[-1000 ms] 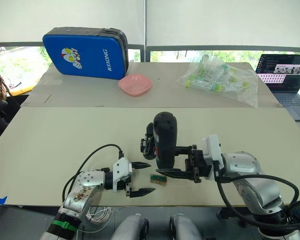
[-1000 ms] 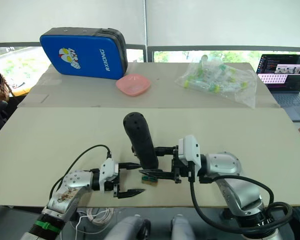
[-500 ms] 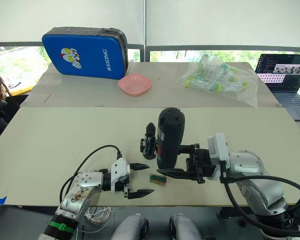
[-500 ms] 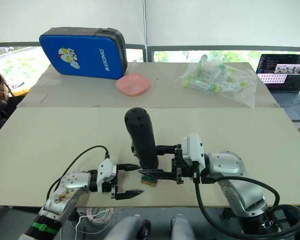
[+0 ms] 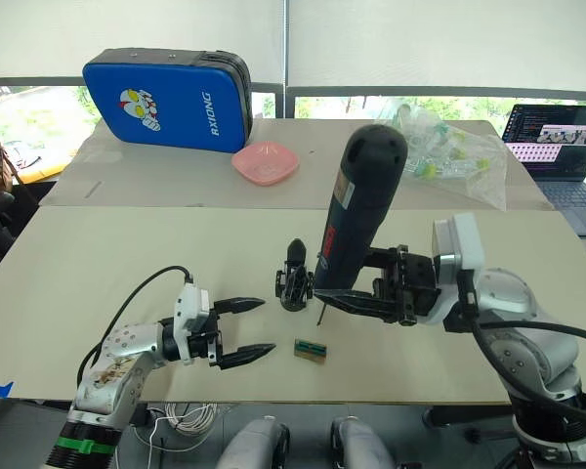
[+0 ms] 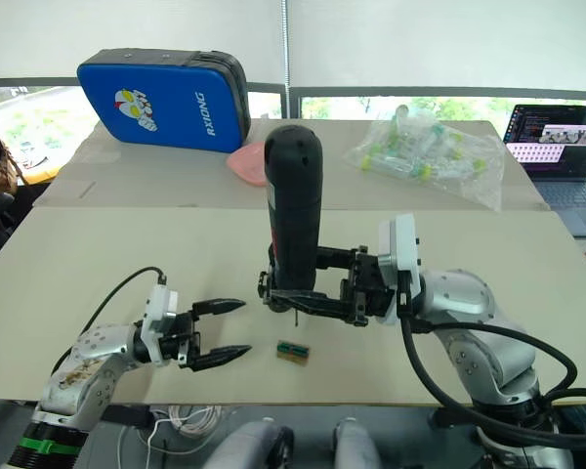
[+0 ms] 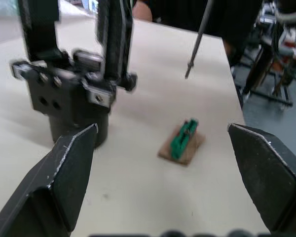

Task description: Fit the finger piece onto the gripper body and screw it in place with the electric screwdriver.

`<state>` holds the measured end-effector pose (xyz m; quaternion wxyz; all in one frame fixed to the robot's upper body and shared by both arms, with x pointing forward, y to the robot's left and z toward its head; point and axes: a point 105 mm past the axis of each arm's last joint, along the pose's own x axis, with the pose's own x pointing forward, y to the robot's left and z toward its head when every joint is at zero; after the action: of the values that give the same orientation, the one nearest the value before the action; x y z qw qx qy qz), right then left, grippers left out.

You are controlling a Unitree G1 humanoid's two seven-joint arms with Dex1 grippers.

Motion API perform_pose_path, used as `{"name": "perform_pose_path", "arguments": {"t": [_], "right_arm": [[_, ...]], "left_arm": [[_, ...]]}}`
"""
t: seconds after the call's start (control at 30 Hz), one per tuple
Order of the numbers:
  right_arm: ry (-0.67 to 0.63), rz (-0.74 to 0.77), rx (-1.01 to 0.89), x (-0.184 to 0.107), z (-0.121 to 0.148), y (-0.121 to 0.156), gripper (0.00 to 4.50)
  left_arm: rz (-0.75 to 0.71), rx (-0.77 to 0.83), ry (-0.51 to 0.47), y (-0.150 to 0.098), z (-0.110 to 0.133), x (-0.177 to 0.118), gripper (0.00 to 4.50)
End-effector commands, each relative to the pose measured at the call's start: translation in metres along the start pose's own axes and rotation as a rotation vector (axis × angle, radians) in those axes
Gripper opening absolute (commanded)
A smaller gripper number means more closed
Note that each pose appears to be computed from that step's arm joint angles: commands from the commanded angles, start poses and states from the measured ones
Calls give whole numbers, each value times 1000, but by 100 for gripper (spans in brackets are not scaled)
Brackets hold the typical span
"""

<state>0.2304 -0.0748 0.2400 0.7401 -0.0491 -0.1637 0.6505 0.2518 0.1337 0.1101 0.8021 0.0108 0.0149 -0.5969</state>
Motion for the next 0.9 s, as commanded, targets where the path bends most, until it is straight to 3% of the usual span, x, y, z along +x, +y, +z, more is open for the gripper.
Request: {"name": "perform_pose_path", "arguments": {"t": [0.03, 0.27, 0.63, 0.9], "right_arm": [[-45, -1, -52, -5, 23, -5, 196], [-78, -67, -52, -9, 33, -25, 196], [-110, -141, -22, -1, 46, -56, 196], [-144, -156, -8, 15, 46, -62, 196]], "left_arm": [[15, 16, -24, 7, 19, -9, 450], [87, 20, -50, 25, 25, -25, 450], [98, 106, -89, 43, 38, -24, 450], [73, 106, -40, 53, 32, -19, 450]]}}
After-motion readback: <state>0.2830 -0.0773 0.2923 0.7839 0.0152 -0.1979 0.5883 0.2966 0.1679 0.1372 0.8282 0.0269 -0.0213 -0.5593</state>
